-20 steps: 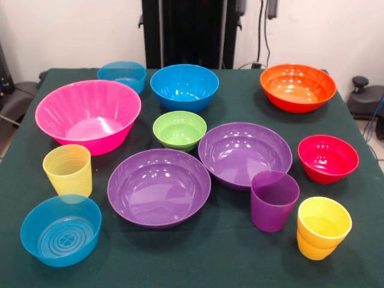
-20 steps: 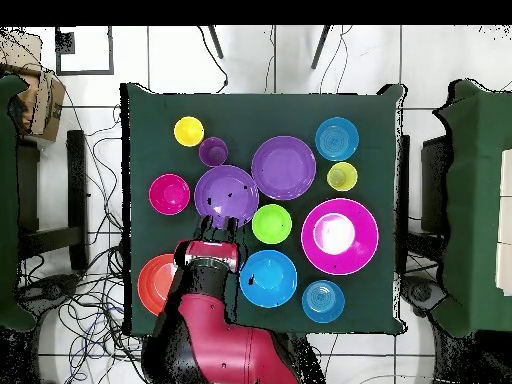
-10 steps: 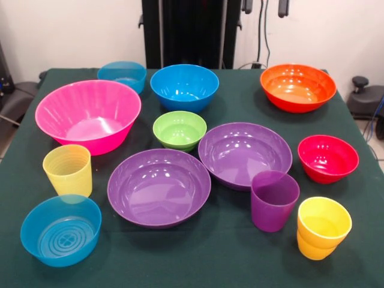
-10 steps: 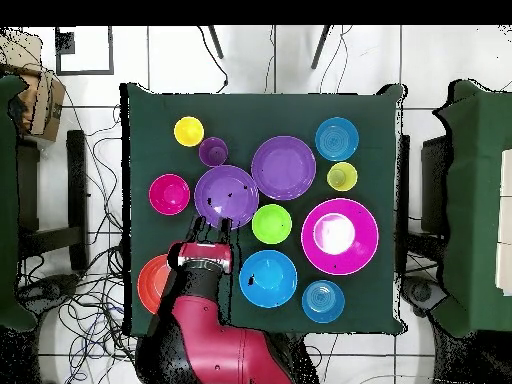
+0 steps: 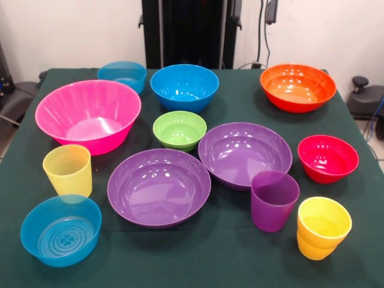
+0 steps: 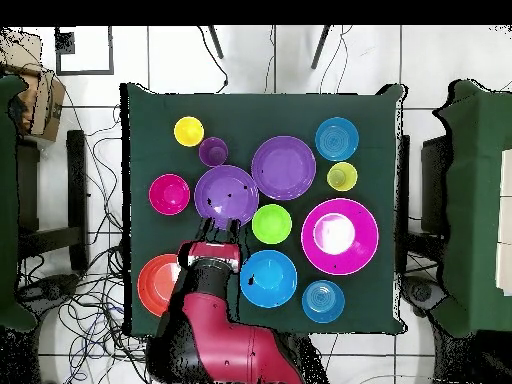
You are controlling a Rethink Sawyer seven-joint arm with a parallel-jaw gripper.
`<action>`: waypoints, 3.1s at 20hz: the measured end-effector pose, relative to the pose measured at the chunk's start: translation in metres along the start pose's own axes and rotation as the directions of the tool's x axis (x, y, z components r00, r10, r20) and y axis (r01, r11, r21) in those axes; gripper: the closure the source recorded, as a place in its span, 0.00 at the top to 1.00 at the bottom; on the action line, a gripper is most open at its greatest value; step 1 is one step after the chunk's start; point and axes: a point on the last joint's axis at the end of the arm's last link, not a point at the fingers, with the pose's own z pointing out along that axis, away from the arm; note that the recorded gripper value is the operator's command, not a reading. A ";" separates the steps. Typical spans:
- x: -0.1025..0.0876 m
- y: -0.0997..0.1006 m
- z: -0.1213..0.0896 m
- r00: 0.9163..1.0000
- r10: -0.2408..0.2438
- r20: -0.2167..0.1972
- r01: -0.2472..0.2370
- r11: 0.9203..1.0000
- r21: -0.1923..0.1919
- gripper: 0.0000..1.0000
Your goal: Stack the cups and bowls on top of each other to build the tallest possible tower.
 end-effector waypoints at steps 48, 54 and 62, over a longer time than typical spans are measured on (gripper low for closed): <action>0.109 -0.022 0.065 0.993 -0.121 0.005 0.121 0.993 -0.011 1.00; 0.096 -0.030 0.059 0.991 -0.130 0.031 0.130 0.991 0.012 1.00; 0.104 -0.048 0.069 0.994 -0.105 -0.030 0.107 0.994 0.040 1.00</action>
